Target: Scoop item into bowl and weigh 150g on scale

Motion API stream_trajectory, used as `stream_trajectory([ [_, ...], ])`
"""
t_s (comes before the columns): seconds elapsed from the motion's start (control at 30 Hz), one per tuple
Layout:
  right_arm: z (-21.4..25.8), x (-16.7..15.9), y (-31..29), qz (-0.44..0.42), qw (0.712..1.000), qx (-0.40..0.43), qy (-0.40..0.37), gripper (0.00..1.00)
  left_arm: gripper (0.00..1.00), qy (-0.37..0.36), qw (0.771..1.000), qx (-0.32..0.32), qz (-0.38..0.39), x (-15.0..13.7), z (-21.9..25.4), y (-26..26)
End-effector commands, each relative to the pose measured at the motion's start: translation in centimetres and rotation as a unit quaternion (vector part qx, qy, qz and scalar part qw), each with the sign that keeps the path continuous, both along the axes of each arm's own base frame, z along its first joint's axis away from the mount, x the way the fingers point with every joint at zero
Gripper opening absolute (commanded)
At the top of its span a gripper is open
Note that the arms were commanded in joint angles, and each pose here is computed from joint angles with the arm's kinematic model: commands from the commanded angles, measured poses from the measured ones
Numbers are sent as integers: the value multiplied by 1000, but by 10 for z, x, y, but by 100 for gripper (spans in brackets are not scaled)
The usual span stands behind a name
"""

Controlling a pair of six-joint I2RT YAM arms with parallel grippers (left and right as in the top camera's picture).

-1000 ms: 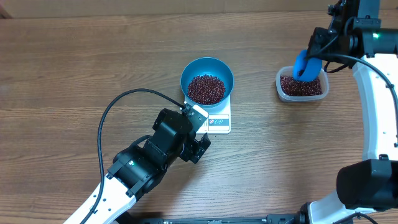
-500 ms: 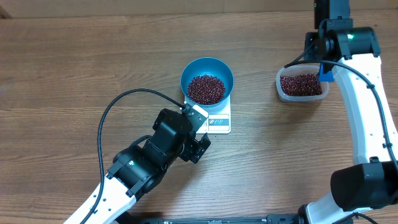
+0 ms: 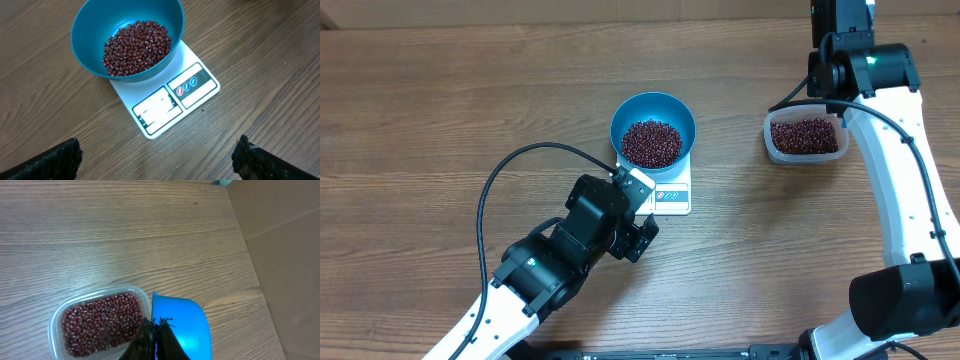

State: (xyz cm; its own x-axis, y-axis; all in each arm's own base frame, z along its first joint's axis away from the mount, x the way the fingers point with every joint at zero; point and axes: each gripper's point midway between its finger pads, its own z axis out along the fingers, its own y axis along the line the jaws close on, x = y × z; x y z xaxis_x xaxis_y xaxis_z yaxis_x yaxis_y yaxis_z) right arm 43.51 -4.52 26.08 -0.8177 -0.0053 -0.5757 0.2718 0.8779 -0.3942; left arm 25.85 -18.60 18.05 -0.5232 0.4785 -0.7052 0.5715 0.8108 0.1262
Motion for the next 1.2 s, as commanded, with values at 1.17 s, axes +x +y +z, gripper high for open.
stream_trajectory([
  [1.17, -14, 8, 280, 408, 870, 275, -2, 4, 100, 2, 1000, 1, 10, 1, -3, 2],
])
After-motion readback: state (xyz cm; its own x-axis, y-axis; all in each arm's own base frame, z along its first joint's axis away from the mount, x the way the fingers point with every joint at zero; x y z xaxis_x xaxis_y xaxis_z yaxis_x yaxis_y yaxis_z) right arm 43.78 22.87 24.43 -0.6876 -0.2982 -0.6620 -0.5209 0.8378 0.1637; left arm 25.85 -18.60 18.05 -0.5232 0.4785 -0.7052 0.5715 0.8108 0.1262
